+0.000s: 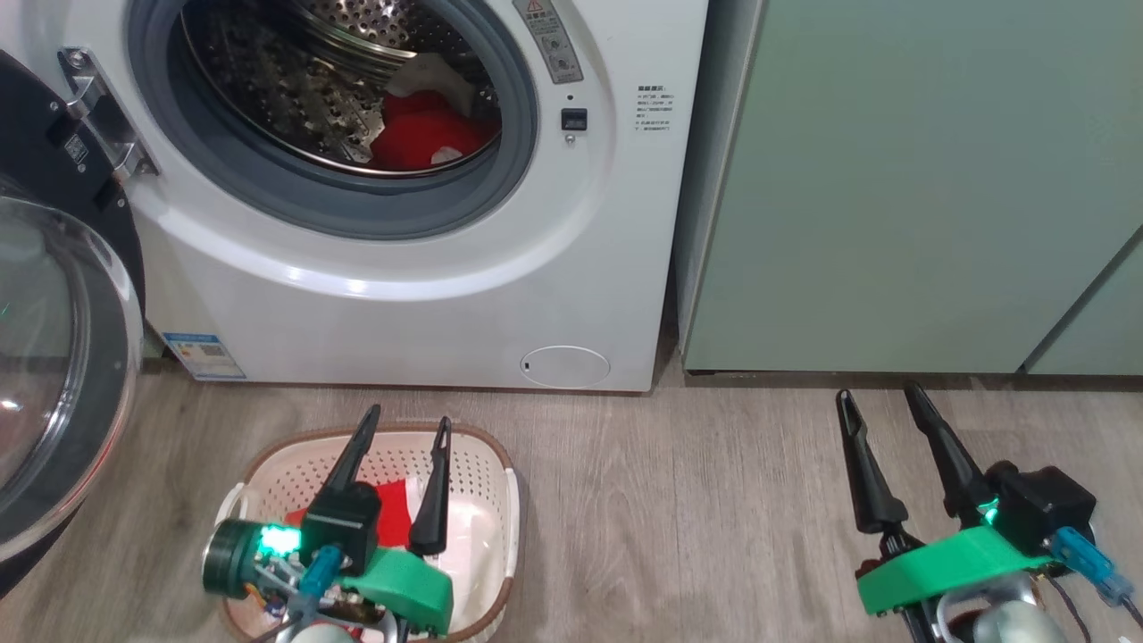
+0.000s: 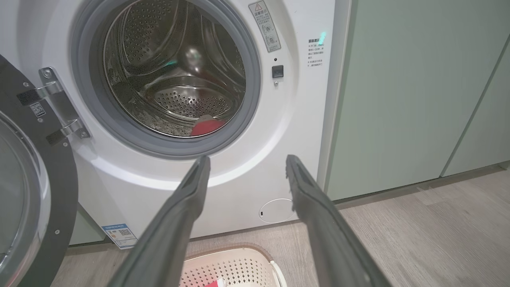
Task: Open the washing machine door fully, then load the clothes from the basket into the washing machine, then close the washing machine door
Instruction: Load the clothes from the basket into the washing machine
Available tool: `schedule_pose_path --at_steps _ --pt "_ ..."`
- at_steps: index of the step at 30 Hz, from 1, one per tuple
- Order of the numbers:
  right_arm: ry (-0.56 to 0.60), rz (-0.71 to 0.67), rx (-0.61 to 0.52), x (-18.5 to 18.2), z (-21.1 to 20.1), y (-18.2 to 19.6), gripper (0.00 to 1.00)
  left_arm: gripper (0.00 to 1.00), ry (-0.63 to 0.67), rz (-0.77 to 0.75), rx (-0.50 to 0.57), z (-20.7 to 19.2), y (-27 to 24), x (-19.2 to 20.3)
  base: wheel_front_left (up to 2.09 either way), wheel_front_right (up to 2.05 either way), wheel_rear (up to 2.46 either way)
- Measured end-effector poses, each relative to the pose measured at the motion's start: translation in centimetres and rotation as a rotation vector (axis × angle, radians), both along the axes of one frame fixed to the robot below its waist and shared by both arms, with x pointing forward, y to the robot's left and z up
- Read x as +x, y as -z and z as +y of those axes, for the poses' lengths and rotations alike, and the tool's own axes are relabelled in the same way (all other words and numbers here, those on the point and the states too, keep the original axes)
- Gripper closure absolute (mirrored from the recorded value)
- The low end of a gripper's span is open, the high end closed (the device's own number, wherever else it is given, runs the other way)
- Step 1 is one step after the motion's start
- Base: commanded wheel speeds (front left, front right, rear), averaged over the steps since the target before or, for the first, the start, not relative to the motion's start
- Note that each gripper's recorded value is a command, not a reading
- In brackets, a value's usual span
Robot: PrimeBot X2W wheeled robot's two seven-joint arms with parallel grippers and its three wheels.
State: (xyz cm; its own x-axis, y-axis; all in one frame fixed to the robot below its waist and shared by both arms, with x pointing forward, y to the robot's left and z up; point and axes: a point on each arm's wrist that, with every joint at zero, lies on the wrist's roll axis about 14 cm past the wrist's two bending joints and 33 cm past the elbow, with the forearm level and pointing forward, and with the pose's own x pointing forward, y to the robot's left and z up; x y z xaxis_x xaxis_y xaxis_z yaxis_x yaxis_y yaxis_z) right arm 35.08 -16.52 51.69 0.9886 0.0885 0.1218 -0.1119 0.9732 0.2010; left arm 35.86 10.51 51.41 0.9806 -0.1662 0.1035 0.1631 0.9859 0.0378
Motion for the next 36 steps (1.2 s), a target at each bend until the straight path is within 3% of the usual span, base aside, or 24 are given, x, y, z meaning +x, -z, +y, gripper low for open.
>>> schedule_pose_path --at_steps 25,36 --pt "0.003 0.015 0.000 0.1 -0.1 0.5 0.00 0.00 -0.002 0.028 -0.013 -0.1 0.8 0.2 0.00 0.00 0.00" --pt "-0.002 0.090 -0.008 1.4 -0.1 2.9 0.00 0.00 0.018 0.224 0.027 -0.6 7.2 1.0 0.00 0.00 0.00"
